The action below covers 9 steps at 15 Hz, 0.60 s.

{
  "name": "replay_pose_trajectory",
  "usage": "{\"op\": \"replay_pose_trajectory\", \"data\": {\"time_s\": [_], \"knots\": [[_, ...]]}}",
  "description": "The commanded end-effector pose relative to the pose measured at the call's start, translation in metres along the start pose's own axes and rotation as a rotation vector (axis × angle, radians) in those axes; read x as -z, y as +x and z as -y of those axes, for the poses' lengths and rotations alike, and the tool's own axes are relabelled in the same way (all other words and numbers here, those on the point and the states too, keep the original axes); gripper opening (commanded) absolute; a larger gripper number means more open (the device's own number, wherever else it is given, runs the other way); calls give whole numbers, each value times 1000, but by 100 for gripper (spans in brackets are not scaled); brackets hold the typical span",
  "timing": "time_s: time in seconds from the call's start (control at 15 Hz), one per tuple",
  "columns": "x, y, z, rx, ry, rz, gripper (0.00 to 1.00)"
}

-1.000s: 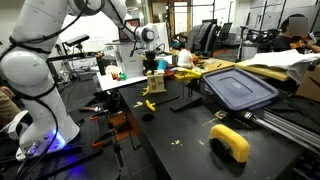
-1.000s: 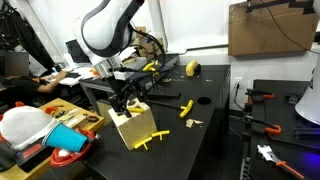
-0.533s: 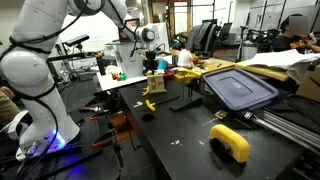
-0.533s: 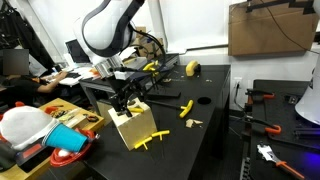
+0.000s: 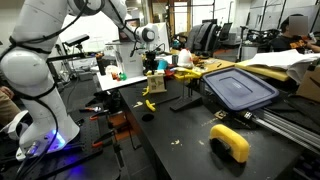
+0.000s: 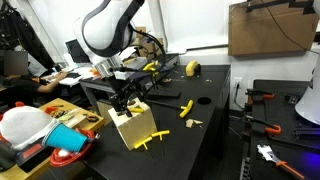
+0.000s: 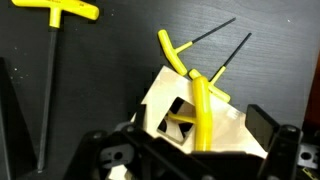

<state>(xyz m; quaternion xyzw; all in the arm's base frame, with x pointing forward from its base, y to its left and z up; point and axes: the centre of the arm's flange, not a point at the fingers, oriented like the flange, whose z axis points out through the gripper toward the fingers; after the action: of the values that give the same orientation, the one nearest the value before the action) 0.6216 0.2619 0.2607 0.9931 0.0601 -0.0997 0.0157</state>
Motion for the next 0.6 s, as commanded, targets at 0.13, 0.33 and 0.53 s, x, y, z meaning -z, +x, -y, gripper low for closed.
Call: {"op": "replay_pose_trajectory", "data": {"time_s": [0.13,0.33,0.53], "knots": [[0,0,0,0,0,0,100],[0,-1,1,-3,-7,-1,100],[2,-3,2,-10,-13,-1,100]]}}
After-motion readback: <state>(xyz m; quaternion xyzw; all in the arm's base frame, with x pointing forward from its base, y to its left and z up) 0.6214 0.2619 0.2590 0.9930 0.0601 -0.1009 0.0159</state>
